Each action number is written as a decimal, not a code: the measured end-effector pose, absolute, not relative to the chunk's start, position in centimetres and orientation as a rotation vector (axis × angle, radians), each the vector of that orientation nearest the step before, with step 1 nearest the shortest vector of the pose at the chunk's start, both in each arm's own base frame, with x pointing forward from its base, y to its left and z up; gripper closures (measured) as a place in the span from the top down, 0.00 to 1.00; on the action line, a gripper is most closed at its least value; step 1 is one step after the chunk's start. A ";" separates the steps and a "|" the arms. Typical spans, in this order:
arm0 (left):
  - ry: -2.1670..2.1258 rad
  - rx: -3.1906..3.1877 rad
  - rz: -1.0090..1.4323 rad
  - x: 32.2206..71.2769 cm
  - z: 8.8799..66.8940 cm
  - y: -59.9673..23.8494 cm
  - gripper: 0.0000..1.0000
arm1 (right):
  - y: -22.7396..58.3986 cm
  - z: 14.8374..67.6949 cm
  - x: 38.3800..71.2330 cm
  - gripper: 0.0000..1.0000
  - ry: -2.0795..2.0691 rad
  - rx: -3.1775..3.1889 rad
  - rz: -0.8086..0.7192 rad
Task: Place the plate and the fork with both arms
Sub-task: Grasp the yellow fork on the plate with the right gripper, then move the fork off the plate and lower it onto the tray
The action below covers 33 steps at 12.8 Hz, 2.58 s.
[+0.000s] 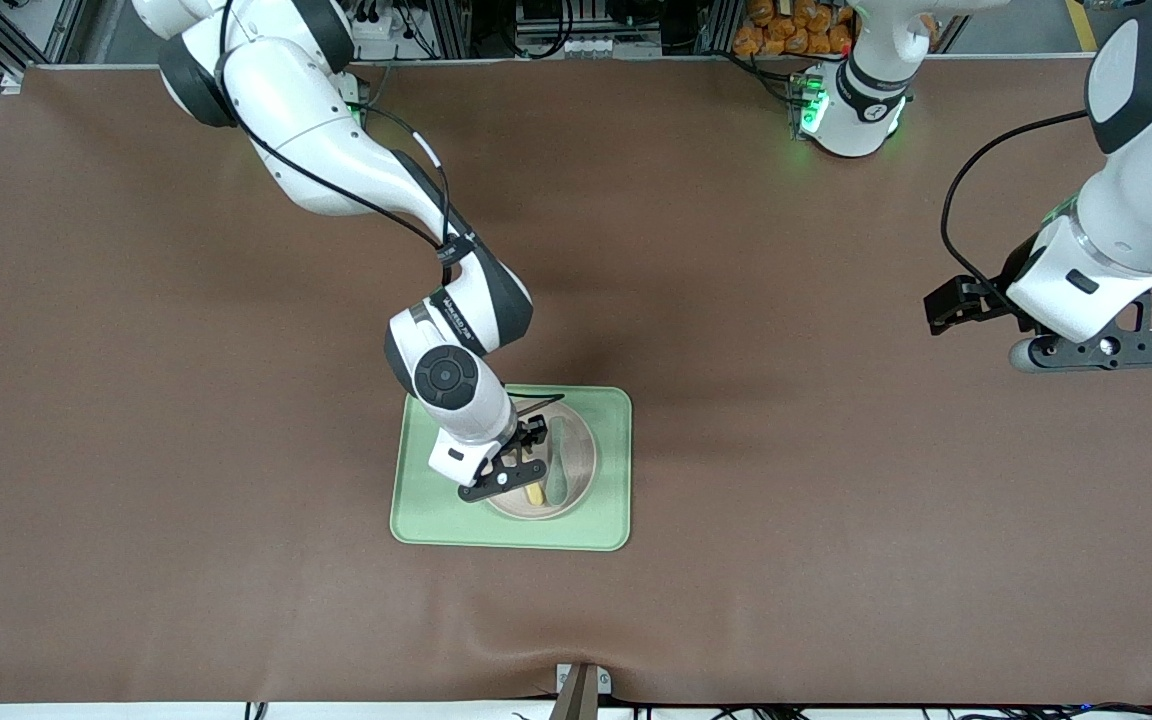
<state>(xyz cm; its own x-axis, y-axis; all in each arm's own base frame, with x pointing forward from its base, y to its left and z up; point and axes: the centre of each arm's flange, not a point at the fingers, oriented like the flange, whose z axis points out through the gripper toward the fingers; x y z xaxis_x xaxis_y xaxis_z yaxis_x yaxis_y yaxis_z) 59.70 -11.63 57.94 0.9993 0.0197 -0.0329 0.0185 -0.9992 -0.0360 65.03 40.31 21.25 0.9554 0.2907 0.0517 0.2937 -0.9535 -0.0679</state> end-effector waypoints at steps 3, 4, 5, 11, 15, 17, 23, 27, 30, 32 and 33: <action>-0.029 -3.104 0.053 59.5 58.2 -11.6 1.00 | 40.4 19.9 64.7 0.53 -0.459 -3.035 -0.052; -0.029 -3.104 0.053 59.5 58.2 -11.6 1.00 | 40.6 19.4 64.5 0.52 -0.464 -3.036 -0.046; -0.031 -3.107 0.054 59.5 58.2 -11.6 1.00 | 40.8 19.1 64.3 0.52 -0.469 -3.037 -0.041; -0.048 -3.117 0.058 59.6 58.1 -11.1 1.00 | 41.0 19.4 64.4 0.13 -0.462 -3.036 -0.056; -0.047 -3.117 0.059 59.6 58.1 -11.1 1.00 | 41.1 20.8 64.7 0.09 -0.423 -3.044 -0.034; -0.042 -3.118 0.060 59.5 58.1 -11.3 1.00 | 40.7 22.4 65.3 0.08 -0.364 -3.025 0.000; -0.032 -3.119 0.059 59.4 58.1 -11.7 1.00 | 29.8 23.8 70.6 0.08 -0.036 -2.943 0.106; -0.032 -3.119 0.059 59.4 58.1 -11.7 1.00 | 26.7 20.9 70.2 0.08 -0.014 -2.898 0.192; -0.033 -3.119 0.059 59.4 58.2 -11.6 1.00 | 27.0 19.3 69.3 0.08 -0.011 -2.892 0.168; -0.034 -3.119 0.058 59.4 58.2 -11.6 1.00 | 27.0 19.5 69.0 0.15 -0.012 -2.891 0.179; -0.035 -3.119 0.057 59.4 58.2 -11.6 1.00 | 26.9 19.6 68.8 0.26 -0.011 -2.892 0.191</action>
<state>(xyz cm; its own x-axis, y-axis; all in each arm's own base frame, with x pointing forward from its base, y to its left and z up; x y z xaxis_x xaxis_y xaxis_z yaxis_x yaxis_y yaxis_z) 59.41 -11.56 58.24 0.9991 0.0226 -0.0362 0.0218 -0.9995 -0.0220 68.83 26.88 19.58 0.9914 0.0231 -0.1290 -0.0087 -0.9706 -0.2405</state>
